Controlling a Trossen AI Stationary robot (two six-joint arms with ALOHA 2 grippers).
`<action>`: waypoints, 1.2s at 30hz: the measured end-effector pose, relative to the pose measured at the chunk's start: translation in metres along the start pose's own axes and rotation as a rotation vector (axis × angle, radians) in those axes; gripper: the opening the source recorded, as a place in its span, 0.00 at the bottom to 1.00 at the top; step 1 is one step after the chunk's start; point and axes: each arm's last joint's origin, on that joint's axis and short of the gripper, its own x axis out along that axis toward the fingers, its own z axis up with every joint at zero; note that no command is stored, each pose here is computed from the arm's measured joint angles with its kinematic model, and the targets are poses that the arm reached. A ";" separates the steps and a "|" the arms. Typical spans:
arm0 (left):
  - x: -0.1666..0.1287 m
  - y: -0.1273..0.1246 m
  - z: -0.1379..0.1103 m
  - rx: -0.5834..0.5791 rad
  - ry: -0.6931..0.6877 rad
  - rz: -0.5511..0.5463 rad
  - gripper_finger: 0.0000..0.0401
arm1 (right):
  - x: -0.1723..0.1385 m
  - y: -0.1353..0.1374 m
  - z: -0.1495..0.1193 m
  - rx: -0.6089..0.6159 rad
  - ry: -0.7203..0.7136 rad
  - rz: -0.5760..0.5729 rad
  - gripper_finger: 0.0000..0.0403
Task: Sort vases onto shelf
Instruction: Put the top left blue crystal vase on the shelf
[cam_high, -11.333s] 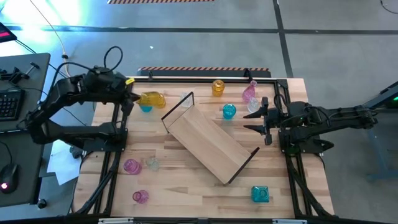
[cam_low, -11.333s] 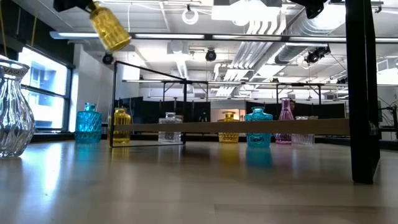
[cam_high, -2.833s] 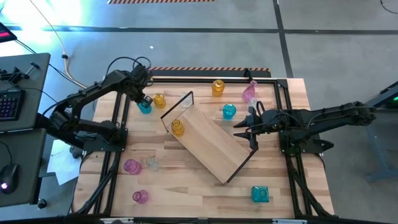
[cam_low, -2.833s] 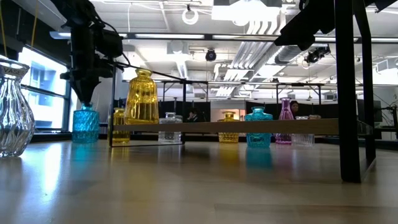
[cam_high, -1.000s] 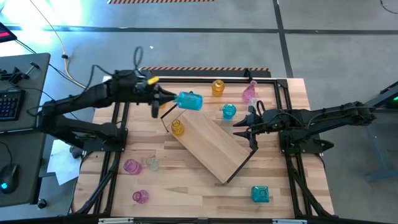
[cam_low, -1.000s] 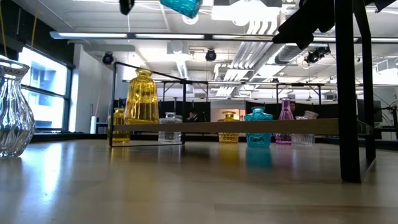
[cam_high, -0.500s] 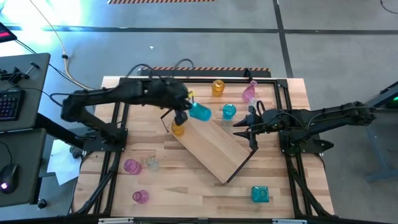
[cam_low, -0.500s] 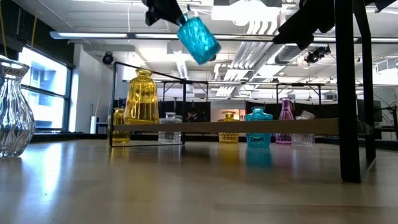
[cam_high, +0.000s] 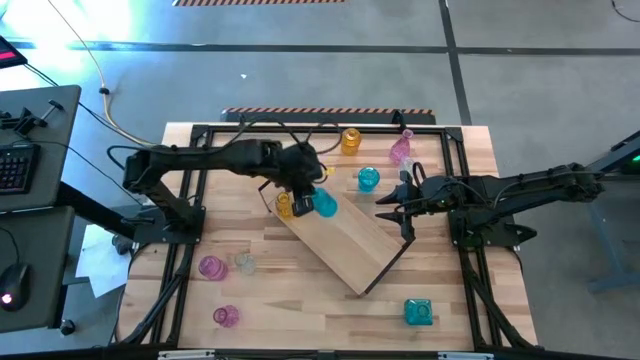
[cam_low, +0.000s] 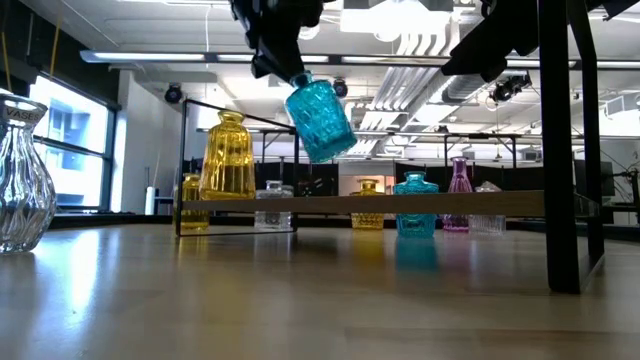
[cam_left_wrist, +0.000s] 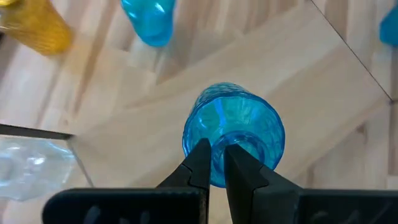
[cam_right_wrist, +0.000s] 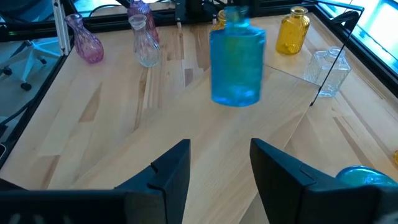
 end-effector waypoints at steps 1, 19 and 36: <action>0.001 -0.002 -0.001 0.006 0.012 -0.005 0.03 | 0.000 0.000 0.000 0.000 0.000 0.000 0.39; 0.000 -0.033 -0.021 0.094 0.174 -0.063 0.03 | 0.000 0.000 0.001 -0.008 -0.008 0.001 0.39; 0.029 -0.053 -0.025 0.197 0.227 0.002 0.03 | 0.000 0.000 0.001 -0.007 -0.009 0.001 0.39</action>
